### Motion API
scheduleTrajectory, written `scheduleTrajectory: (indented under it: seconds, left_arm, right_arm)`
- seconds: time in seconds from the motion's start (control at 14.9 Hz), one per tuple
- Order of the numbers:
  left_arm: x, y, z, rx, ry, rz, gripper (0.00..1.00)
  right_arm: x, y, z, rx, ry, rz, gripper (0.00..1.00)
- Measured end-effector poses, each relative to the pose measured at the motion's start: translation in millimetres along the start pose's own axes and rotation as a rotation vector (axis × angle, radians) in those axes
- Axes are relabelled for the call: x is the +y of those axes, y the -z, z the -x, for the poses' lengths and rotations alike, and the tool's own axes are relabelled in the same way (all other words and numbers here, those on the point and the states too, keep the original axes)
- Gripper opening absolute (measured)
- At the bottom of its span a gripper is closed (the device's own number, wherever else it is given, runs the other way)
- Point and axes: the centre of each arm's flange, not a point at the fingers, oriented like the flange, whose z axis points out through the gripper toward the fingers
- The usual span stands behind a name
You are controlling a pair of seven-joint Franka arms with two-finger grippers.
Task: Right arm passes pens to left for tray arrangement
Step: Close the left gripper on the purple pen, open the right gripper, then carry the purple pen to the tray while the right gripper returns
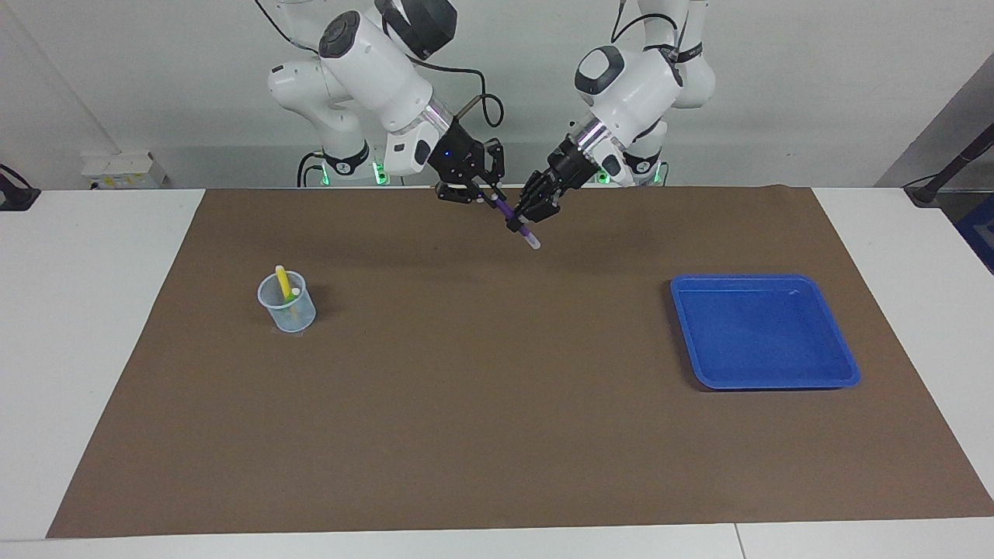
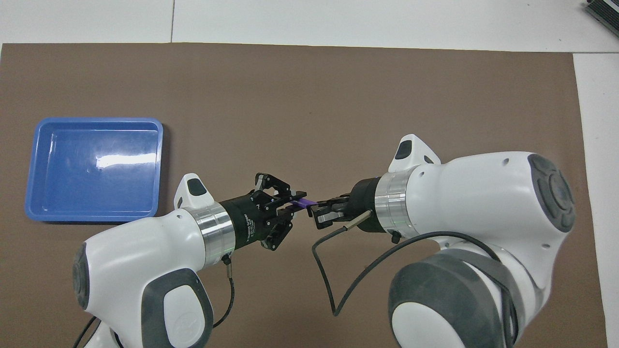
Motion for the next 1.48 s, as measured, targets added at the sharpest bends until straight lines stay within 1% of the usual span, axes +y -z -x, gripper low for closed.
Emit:
scheduleTrajectory:
  seconds: [0.13, 0.2, 0.27, 0.34, 0.47, 0.6, 0.67, 0.74, 0.87, 1.14, 1.21, 1.34, 1.48]
  left_arm:
    - [0, 0, 0, 0.0, 0.0, 0.0, 0.18]
    - [-1, -1, 1, -0.002, -0.001, -0.005, 0.18]
    - [-2, -2, 2, -0.005, -0.004, -0.013, 0.18]
    - [-4, -3, 3, -0.008, -0.01, -0.022, 0.18]
    - [-6, -4, 3, -0.016, -0.058, -0.05, 0.18]
    - [-4, -3, -5, -0.007, -0.144, -0.106, 0.18]
    - [1, 2, -12, 0.01, -0.2, -0.151, 0.18]
    - [7, 9, -19, 0.028, -0.258, -0.198, 0.18]
    - [22, 27, -33, 0.059, -0.375, -0.278, 0.18]
    - [36, 55, -57, 0.139, -0.648, -0.44, 0.18]
    - [38, 62, -63, 0.164, -0.713, -0.482, 0.18]
    - [43, 75, -77, 0.218, -0.821, -0.552, 0.18]
    - [50, 88, -96, 0.263, -0.915, -0.604, 0.18]
  right_arm:
    - [0, 0, 0, 0.0, -0.001, 0.0, 0.19]
    - [0, 0, 0, 0.0, -0.001, 0.0, 0.24]
    - [0, 0, 0, 0.0, -0.001, 0.0, 0.33]
    - [0, 0, 0, 0.001, -0.001, 0.0, 0.45]
    - [1, 1, 0, 0.002, -0.002, 0.0, 0.65]
    - [8, 4, -1, -0.004, -0.003, 0.02, 0.85]
    - [16, 7, -1, -0.014, 0.001, 0.05, 0.97]
    - [27, 11, -1, -0.031, 0.008, 0.095, 1.0]
    - [48, 19, 2, -0.078, 0.029, 0.202, 1.0]
    - [87, 38, 16, -0.203, 0.035, 0.382, 1.0]
    - [100, 45, 19, -0.226, 0.027, 0.422, 1.0]
    - [130, 65, 23, -0.254, 0.013, 0.464, 1.0]
    - [168, 87, 26, -0.265, -0.019, 0.489, 1.0]
